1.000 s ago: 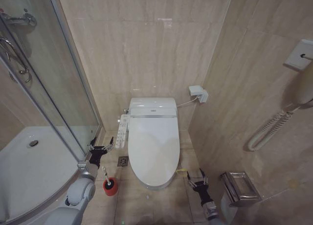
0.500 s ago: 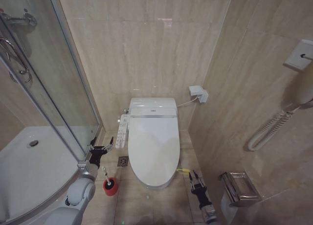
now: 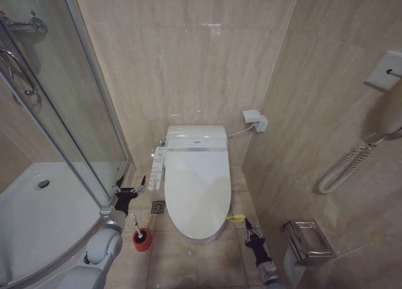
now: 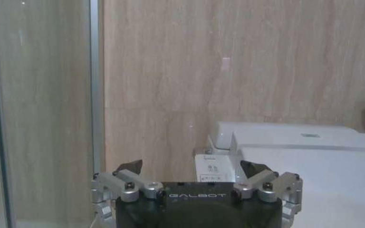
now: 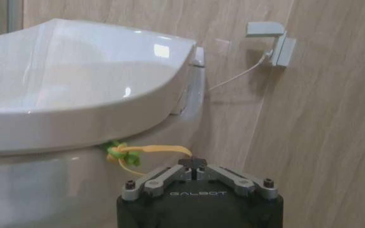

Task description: Open the toilet lid, clean the toilet bowl with a toilet brush, close the toilet lid, and flush.

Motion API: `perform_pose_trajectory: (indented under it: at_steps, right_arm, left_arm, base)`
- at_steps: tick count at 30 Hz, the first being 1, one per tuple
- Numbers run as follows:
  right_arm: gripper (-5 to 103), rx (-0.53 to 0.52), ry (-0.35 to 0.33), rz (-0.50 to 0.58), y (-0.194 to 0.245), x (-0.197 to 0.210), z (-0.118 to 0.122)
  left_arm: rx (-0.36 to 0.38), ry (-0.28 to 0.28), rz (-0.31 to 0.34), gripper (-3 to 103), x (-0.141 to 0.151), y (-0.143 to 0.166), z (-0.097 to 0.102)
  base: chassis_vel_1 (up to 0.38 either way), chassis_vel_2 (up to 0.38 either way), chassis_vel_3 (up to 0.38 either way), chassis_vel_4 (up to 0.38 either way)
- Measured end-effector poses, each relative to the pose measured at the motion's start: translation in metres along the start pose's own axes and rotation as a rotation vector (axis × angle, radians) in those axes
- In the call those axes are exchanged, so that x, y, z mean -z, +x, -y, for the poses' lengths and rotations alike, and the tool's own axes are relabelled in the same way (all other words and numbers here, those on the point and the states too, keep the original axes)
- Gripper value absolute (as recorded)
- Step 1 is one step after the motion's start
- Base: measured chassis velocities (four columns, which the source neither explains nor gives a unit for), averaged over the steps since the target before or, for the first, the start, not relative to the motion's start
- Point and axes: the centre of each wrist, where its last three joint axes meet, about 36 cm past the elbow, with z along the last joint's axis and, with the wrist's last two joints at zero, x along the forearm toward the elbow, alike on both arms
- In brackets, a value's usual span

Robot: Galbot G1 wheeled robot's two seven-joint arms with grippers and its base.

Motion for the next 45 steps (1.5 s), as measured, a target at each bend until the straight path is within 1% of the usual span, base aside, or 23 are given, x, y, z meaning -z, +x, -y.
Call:
perform_pose_trajectory:
  at_steps: [14, 23, 26, 27, 32, 33, 36, 37, 41, 42, 45]
  right_arm:
    - [0, -0.026, -0.009, 0.052, -0.006, 0.022, 0.006]
    - [0, -0.04, -0.021, 0.113, -0.008, 0.052, 0.009]
    - [0, -0.058, -0.029, 0.147, -0.01, 0.07, 0.012]
    - [0, -0.058, -0.029, 0.147, -0.01, 0.07, 0.012]
    - [0, -0.081, -0.04, 0.222, -0.016, 0.108, 0.024]
    - [0, -0.081, -0.04, 0.222, -0.016, 0.108, 0.024]
    - [0, -0.097, -0.05, 0.276, -0.02, 0.135, 0.033]
    - [0, -0.097, -0.05, 0.276, -0.02, 0.135, 0.033]
    - [0, -0.107, -0.059, 0.34, -0.027, 0.173, 0.046]
    - [0, -0.107, -0.059, 0.34, -0.027, 0.173, 0.046]
    - [0, -0.109, -0.062, 0.373, -0.031, 0.195, 0.055]
  left_arm:
    - [0.0, 0.0, 0.0, 100, 0.0, 0.0, 0.0]
    - [0.0, 0.0, 0.0, 100, 0.0, 0.0, 0.0]
    - [0.0, 0.0, 0.0, 100, 0.0, 0.0, 0.0]
    - [0.0, 0.0, 0.0, 100, 0.0, 0.0, 0.0]
    - [0.0, 0.0, 0.0, 100, 0.0, 0.0, 0.0]
    - [0.0, 0.0, 0.0, 100, 0.0, 0.0, 0.0]
    - [0.0, 0.0, 0.0, 100, 0.0, 0.0, 0.0]
    - [0.0, 0.0, 0.0, 100, 0.0, 0.0, 0.0]
    - [0.0, 0.0, 0.0, 100, 0.0, 0.0, 0.0]
    - [0.0, 0.0, 0.0, 100, 0.0, 0.0, 0.0]
    - [0.0, 0.0, 0.0, 100, 0.0, 0.0, 0.0]
  base:
    - [0.0, 0.0, 0.0, 0.0]
    - [0.0, 0.0, 0.0, 0.0]
    - [0.0, 0.0, 0.0, 0.0]
    - [0.0, 0.0, 0.0, 0.0]
    - [0.0, 0.0, 0.0, 0.0]
    - [0.0, 0.0, 0.0, 0.0]
    - [0.0, 0.0, 0.0, 0.0]
    - [0.0, 0.0, 0.0, 0.0]
    - [0.0, 0.0, 0.0, 0.0]
    - [0.0, 0.0, 0.0, 0.0]
    - [0.0, 0.0, 0.0, 0.0]
